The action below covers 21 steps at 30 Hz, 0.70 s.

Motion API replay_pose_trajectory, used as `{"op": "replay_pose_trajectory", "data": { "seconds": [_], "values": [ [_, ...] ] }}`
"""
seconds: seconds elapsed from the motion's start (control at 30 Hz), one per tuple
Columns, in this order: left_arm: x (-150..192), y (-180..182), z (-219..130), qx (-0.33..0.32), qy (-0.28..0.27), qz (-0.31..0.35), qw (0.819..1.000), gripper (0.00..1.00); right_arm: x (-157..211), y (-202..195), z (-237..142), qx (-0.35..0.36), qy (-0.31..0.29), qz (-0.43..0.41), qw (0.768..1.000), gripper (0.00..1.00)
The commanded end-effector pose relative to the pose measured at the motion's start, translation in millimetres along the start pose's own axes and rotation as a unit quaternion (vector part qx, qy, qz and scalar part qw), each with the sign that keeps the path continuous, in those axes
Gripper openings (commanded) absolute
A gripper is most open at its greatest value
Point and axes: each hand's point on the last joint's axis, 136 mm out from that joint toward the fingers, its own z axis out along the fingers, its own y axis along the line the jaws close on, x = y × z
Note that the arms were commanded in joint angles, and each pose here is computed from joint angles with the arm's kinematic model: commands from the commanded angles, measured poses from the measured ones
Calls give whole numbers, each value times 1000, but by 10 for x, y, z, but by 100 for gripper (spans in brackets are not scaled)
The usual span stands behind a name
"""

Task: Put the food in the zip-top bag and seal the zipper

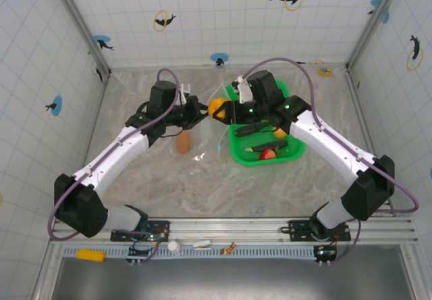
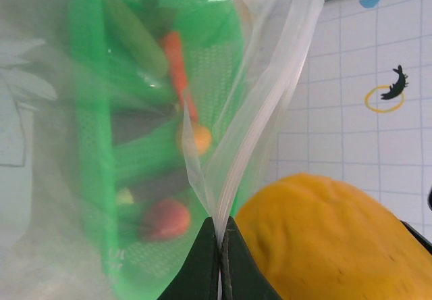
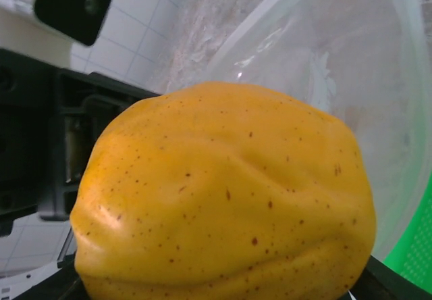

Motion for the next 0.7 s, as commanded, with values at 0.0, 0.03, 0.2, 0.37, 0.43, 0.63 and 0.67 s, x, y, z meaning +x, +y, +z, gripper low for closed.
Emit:
{"op": "replay_pose_trajectory", "data": {
  "seconds": [0.0, 0.03, 0.2, 0.37, 0.43, 0.63, 0.67],
  "values": [
    [32, -336, -147, 58, 1, 23, 998, 0, 45, -145, 113, 22, 8, 8, 1000, 67],
    [45, -346, -164, 59, 1, 23, 998, 0, 66, -232, 131, 42, 11, 10, 999, 67],
    [47, -368, -241, 52, -5, 26, 998, 0, 215, -551, 132, 117, 36, 15, 992, 67],
    [51, -436, -260, 59, 1, 28, 998, 0, 237, -636, 97, 150, 48, 11, 987, 68],
    [49, -462, -257, 64, 4, 28, 998, 0, 199, -609, 90, 153, 50, 8, 987, 69],
    [44, -476, -234, 69, 7, 26, 997, 0, 132, -326, 186, 129, 65, -17, 989, 73],
    [47, -481, -229, 70, 8, 26, 997, 0, 129, -294, 200, 127, 70, -20, 989, 76]
  ]
}}
